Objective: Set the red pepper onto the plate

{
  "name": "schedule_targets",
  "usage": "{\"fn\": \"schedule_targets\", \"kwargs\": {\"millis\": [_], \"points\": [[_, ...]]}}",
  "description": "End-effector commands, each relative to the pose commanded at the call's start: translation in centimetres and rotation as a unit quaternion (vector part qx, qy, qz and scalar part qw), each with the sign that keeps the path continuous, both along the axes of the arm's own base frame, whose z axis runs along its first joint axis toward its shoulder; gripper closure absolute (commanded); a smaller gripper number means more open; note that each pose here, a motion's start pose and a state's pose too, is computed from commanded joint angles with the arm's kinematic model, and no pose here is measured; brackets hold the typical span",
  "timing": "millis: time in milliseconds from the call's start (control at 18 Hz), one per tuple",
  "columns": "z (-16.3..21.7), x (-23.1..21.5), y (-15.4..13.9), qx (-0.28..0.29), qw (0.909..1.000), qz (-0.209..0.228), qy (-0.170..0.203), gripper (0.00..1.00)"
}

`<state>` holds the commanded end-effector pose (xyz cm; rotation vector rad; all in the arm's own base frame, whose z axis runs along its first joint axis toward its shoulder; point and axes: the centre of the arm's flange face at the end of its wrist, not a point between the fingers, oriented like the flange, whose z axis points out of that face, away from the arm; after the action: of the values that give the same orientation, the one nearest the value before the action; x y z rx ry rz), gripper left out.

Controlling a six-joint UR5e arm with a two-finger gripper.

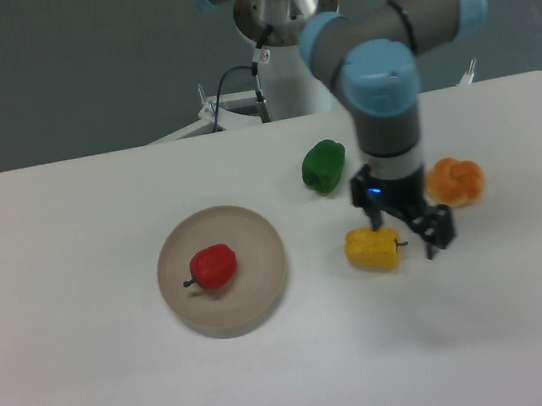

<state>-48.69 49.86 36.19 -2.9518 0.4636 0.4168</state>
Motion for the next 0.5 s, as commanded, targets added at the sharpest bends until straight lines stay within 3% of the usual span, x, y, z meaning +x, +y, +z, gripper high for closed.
{"fn": "schedule_targets", "kwargs": {"millis": [222, 500], "points": [[-1.2, -2.9, 0.5, -0.014, 0.9984, -0.054, 0.011, 0.0], [-0.8, -5.0, 1.9, -0.009, 0.9973, -0.067, 0.028, 0.0]]}}
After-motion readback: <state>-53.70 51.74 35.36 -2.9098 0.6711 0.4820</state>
